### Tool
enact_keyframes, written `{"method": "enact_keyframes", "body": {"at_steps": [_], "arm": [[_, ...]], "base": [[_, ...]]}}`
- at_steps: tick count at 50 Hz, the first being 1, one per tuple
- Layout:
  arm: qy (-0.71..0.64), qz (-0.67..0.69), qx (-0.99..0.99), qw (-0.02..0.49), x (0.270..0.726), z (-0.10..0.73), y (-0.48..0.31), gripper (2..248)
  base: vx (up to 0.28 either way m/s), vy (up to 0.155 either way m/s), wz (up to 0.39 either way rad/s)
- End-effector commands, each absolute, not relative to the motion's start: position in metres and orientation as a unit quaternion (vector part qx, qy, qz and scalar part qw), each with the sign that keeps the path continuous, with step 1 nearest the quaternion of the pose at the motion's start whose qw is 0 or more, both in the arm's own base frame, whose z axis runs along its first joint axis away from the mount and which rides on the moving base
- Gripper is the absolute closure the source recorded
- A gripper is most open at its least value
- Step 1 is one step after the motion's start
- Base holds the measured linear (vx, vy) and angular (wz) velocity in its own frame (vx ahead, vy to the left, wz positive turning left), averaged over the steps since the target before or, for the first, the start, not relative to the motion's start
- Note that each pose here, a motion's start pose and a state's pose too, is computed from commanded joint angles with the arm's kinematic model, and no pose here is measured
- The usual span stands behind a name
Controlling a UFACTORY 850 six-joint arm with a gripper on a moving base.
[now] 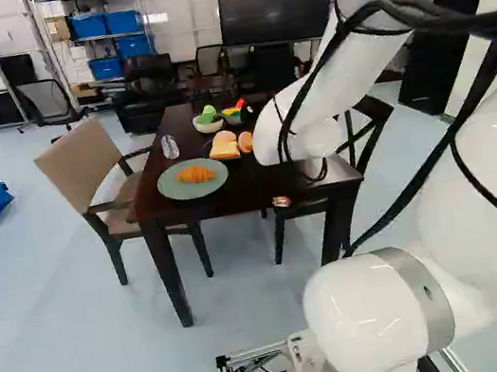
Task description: Move the croissant to the empty plate
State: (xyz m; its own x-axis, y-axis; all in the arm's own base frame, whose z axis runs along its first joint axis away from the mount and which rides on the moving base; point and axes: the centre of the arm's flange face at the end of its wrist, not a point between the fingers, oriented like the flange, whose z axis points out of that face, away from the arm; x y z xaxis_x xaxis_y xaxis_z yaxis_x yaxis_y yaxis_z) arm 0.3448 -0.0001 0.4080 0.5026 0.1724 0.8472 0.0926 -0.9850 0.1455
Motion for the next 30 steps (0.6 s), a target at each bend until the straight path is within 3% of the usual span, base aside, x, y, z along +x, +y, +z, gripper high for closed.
{"method": "enact_keyframes", "body": {"at_steps": [30], "arm": [[0.030, 0.547, 0.837, 0.017, 0.301, 0.382, 0.000, 3]], "base": [[0.000, 0.000, 0.000]]}}
